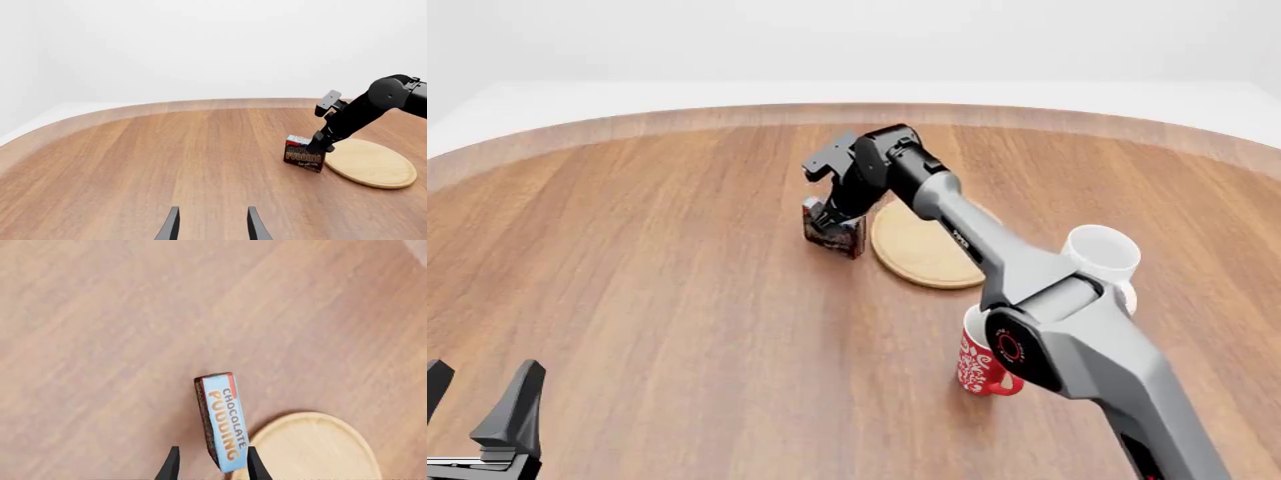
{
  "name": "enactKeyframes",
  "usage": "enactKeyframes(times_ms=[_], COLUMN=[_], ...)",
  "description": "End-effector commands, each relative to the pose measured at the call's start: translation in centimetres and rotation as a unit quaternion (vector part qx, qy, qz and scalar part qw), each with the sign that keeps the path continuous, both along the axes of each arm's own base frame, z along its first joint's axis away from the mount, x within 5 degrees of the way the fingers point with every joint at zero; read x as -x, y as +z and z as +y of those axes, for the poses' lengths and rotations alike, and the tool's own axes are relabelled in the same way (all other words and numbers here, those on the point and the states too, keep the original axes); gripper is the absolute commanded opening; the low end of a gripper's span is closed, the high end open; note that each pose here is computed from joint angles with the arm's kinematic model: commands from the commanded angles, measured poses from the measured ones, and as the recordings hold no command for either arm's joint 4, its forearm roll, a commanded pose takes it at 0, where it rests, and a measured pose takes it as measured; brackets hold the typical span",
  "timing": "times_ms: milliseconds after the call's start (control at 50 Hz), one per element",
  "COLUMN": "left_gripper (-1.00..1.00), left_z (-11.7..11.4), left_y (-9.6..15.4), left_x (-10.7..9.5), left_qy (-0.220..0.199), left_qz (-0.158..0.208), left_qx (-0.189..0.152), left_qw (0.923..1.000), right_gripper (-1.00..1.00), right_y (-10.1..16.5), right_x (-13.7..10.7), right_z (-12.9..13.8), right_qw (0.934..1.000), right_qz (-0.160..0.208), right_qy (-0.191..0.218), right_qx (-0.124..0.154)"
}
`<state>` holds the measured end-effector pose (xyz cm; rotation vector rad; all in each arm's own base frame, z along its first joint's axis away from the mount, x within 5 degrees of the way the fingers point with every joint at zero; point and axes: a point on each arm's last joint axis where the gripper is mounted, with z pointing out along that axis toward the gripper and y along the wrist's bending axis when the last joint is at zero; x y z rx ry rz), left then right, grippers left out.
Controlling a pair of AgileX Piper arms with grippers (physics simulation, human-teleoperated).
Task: Put the chocolate pudding to the left of the plate.
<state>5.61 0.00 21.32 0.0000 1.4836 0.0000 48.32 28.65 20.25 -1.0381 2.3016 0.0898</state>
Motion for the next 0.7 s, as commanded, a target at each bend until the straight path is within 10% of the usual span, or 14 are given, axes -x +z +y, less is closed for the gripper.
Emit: enactKeyframes(times_ms=[20,400,700], left_gripper=[1.00,1.00,1.00], left_z=[0.0,0.0,0.0], left_y=[0.0,0.0,0.0], left_x=[0.0,0.0,0.0], left_qy=[0.000,0.000,0.000], left_qz=[0.000,0.000,0.000], left_qx=[0.000,0.000,0.000], left_qw=[1.0000,1.0000,1.0000], right_gripper=[1.00,1.00,1.00], right_y=[1.4,2.2,7.2], right_x=[0.4,1.6,8.3], right_z=[0.1,-1.2,-3.4], right_qw=[0.9999,0.9998,0.9983], right_qz=[-0.008,-0.016,-0.040], right_qy=[-0.002,-0.003,-0.005], right_qx=[-0.008,-0.010,-0.042])
